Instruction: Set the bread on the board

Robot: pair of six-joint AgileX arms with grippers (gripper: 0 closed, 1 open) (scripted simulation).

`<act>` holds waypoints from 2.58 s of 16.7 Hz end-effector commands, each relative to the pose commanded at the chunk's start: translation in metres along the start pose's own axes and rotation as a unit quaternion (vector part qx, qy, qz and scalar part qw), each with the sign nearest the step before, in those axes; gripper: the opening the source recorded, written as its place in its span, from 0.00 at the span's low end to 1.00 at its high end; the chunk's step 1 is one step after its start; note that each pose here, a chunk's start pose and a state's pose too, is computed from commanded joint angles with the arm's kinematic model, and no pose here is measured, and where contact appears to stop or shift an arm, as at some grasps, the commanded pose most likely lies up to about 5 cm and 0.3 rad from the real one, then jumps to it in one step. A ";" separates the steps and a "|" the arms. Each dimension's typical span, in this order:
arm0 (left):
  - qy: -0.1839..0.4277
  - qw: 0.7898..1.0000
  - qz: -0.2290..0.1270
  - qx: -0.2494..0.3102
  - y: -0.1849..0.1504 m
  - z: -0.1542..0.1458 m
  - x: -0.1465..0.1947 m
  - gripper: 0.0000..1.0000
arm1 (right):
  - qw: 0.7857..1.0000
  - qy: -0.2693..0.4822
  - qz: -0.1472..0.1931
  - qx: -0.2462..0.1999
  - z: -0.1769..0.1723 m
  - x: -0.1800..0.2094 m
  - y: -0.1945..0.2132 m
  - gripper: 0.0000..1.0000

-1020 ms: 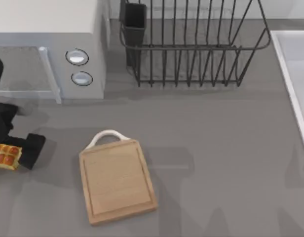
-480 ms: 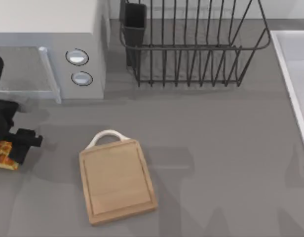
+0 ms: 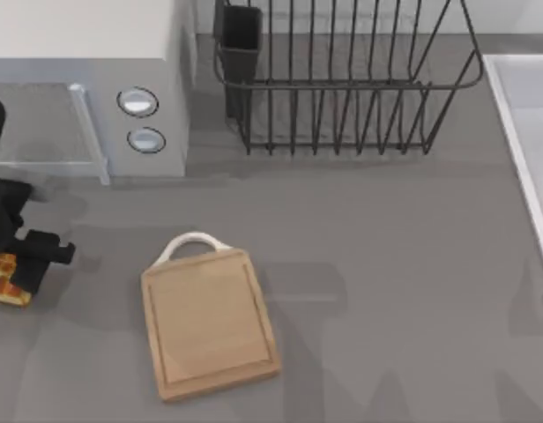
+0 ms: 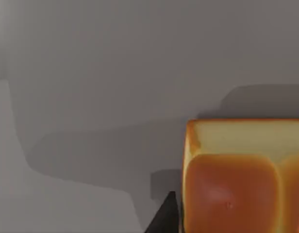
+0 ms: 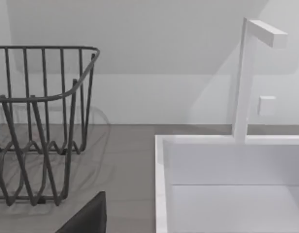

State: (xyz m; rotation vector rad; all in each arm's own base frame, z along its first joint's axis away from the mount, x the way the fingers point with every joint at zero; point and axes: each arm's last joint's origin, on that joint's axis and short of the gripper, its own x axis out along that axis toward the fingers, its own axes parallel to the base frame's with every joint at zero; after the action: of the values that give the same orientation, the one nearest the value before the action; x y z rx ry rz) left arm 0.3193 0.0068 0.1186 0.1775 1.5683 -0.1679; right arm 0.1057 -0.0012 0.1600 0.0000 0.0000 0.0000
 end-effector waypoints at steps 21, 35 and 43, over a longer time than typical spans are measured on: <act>-0.005 1.000 -0.001 0.002 0.002 0.004 -0.095 0.00 | 1.000 0.000 0.000 0.000 0.000 0.000 0.000 1.00; 0.018 0.970 0.013 -0.241 -0.174 -0.004 -0.090 0.00 | 1.000 0.000 0.000 0.000 0.000 0.000 0.000 1.00; 0.017 0.821 0.026 -0.569 -0.227 -0.009 -0.071 0.00 | 1.000 0.000 0.000 0.000 0.000 0.000 0.000 1.00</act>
State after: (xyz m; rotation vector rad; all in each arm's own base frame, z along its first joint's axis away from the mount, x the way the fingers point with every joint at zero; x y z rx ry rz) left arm 0.2617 -0.2133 0.1882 -0.7253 1.4562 0.8275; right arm 0.1057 -0.0012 0.1600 0.0000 0.0000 0.0000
